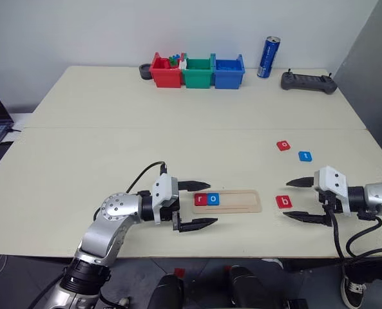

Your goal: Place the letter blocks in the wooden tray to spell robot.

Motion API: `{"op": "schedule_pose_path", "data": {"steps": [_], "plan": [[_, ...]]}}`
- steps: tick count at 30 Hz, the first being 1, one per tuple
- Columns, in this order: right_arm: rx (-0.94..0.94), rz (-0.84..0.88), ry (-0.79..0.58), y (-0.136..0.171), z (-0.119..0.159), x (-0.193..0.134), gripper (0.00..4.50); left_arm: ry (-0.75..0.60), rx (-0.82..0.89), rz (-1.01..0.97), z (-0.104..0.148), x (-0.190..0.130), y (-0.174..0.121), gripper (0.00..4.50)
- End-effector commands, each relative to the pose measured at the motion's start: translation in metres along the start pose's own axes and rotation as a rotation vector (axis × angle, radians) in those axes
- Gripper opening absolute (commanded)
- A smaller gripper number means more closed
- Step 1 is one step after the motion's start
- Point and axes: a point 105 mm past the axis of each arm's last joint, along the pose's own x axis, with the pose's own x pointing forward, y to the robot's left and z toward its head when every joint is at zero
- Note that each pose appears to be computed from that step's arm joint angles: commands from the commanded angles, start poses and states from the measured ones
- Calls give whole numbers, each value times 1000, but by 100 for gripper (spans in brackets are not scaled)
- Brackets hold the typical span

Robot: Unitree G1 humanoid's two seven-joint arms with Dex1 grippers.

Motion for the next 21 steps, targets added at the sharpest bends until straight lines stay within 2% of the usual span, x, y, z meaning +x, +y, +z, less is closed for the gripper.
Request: {"op": "schedule_pose_path", "data": {"steps": [1,9,19,21], "plan": [[-55,17,4,-9,-5,4,448,-25,31,-23,7,4,-5,450],[-41,89,33,-5,-21,14,448,-24,41,-35,5,4,-7,450],[-9,69,69,-9,-37,13,448,-16,42,-36,-1,1,-8,450],[-4,63,61,-10,-36,14,411,-20,41,-33,-1,2,-8,450]]}}
